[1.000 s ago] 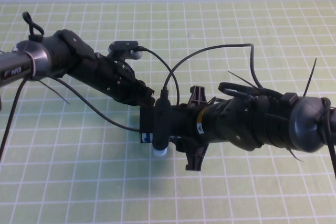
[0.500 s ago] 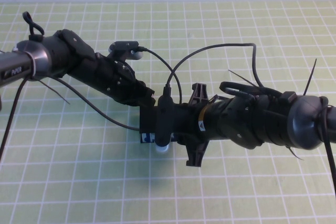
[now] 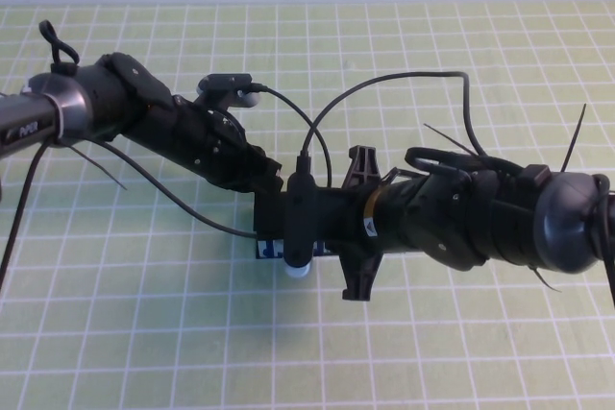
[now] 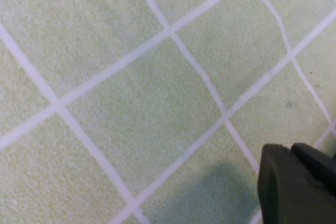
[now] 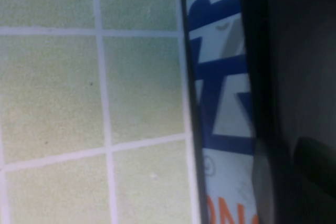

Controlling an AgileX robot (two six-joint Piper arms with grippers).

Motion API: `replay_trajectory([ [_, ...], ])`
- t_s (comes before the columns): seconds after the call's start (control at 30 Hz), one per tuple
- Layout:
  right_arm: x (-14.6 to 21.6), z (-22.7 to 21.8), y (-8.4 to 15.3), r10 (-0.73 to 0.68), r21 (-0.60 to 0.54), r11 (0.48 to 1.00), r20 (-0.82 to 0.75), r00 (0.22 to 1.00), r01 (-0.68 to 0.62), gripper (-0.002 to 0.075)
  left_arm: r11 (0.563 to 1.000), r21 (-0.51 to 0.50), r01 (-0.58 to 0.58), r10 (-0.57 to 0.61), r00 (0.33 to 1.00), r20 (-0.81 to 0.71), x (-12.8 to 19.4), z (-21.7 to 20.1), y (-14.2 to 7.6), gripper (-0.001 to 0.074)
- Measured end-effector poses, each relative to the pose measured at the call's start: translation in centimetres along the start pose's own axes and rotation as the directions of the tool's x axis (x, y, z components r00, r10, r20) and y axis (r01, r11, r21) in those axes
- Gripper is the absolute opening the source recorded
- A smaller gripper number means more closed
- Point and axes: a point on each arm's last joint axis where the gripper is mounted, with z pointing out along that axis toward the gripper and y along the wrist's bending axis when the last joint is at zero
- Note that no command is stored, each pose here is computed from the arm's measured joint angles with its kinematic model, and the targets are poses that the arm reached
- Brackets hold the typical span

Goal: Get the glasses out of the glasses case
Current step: Pick up the glasses from the glasses case

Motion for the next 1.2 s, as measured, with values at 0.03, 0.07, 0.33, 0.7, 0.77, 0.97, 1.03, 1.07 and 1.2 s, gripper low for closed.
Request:
replay_trajectory([
  [0.03,-0.1,-0.2,-0.1,0.000,0.003,1.000,0.002,1.000,0.000,0.0028,1.000,0.000,0.000,0.000,1.000,0.000,0.0,0.0,0.0,-0.0004],
  [0.07,-0.1,-0.3,-0.2,0.000,0.005,1.000,0.004,1.000,-0.001,0.0024,1.000,0.000,0.000,0.000,1.000,0.000,0.0,0.0,0.0,-0.0004],
  [0.33,-0.5,-1.3,-0.7,0.045,0.026,0.999,0.023,0.999,-0.045,0.0008,0.998,-0.037,-0.044,0.048,0.992,0.117,-1.9,-6.1,-1.4,-0.0004],
  [0.7,-0.8,-2.4,-1.1,0.080,0.043,0.996,0.038,0.996,-0.081,-0.0001,0.947,0.016,-0.322,0.288,0.867,0.406,2.0,-13.0,-3.9,-0.0004],
  [0.77,-0.8,-2.5,-1.2,0.082,0.044,0.995,0.039,0.996,-0.084,-0.0001,0.931,0.027,-0.364,0.314,0.835,0.452,3.6,-11.9,-3.7,-0.0004],
  [0.97,-0.8,-2.5,-1.2,0.082,0.044,0.995,0.039,0.996,-0.084,-0.0002,0.904,0.060,-0.423,0.360,0.830,0.426,7.6,-8.4,-2.8,-0.0004],
  [1.03,-0.8,-2.5,-1.2,0.083,0.044,0.995,0.039,0.996,-0.085,-0.0002,0.888,0.088,-0.451,0.378,0.825,0.420,8.1,-7.6,-2.6,-0.0004],
  [1.07,-0.8,-2.5,-1.2,0.083,0.044,0.995,0.039,0.996,-0.085,-0.0002,0.883,0.098,-0.460,0.382,0.823,0.420,8.3,-7.3,-2.4,-0.0004],
  [1.2,-0.8,-2.5,-1.2,0.084,0.044,0.995,0.039,0.996,-0.086,-0.0003,0.884,0.133,-0.448,0.363,0.838,0.407,8.9,-5.8,-1.6,-0.0004],
])
